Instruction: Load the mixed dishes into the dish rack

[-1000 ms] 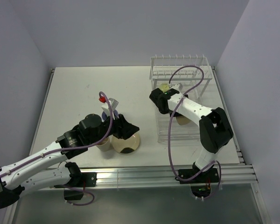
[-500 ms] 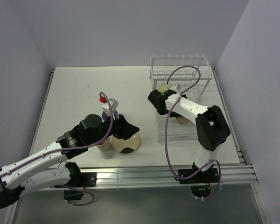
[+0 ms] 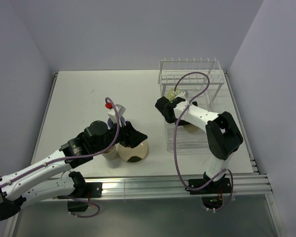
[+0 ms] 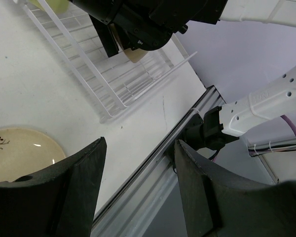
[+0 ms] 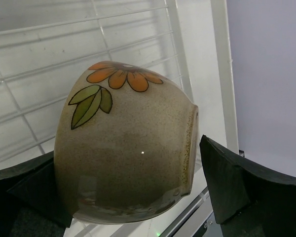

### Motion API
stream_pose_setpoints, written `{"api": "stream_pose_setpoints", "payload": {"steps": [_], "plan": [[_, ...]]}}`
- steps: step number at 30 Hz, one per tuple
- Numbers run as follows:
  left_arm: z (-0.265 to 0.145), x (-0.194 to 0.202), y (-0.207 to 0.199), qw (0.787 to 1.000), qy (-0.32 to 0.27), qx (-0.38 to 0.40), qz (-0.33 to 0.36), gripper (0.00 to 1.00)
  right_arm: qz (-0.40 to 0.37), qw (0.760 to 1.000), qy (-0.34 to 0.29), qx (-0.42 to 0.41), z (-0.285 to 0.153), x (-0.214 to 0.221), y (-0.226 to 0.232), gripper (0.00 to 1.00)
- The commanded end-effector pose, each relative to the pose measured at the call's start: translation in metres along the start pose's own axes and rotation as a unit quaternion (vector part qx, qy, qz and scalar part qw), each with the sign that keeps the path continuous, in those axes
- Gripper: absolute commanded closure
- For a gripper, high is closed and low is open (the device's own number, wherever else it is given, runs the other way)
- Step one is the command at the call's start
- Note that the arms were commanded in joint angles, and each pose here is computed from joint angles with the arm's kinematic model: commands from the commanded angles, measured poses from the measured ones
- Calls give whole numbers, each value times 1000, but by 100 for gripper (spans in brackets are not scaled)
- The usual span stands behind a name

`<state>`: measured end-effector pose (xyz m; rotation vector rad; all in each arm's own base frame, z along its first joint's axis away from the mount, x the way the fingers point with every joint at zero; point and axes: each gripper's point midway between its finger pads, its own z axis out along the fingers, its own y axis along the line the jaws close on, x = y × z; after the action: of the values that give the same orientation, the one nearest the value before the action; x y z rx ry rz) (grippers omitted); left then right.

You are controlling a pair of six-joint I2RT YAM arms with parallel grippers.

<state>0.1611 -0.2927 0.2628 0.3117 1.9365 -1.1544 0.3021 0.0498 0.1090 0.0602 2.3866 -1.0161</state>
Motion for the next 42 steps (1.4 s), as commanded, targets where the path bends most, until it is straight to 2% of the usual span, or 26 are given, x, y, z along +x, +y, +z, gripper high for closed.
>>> {"api": "stream_pose_setpoints", "payload": {"steps": [1,5,19,24,38,42], "plan": [[-3,-7,-11,1000,-11,22,2,36,27,999,-17,-10,-5,-7,2,2],[-3,-8,-12,1000,-11,23,2,36,28,999,-20,-20,-8,-7,4,0],[2,-6,-14,1000,-3,27,1,36,34,987,-23,-155,-33,-7,26,0],[3,-7,-16,1000,-1,30,0,36,7,988,-14,-155,-29,-2,32,0],[0,-7,-17,1000,0,29,-2,35,9,970,-34,-239,-44,-4,47,0],[0,-6,-17,1000,2,31,-3,35,-12,970,-29,-243,-42,3,49,0]]}}
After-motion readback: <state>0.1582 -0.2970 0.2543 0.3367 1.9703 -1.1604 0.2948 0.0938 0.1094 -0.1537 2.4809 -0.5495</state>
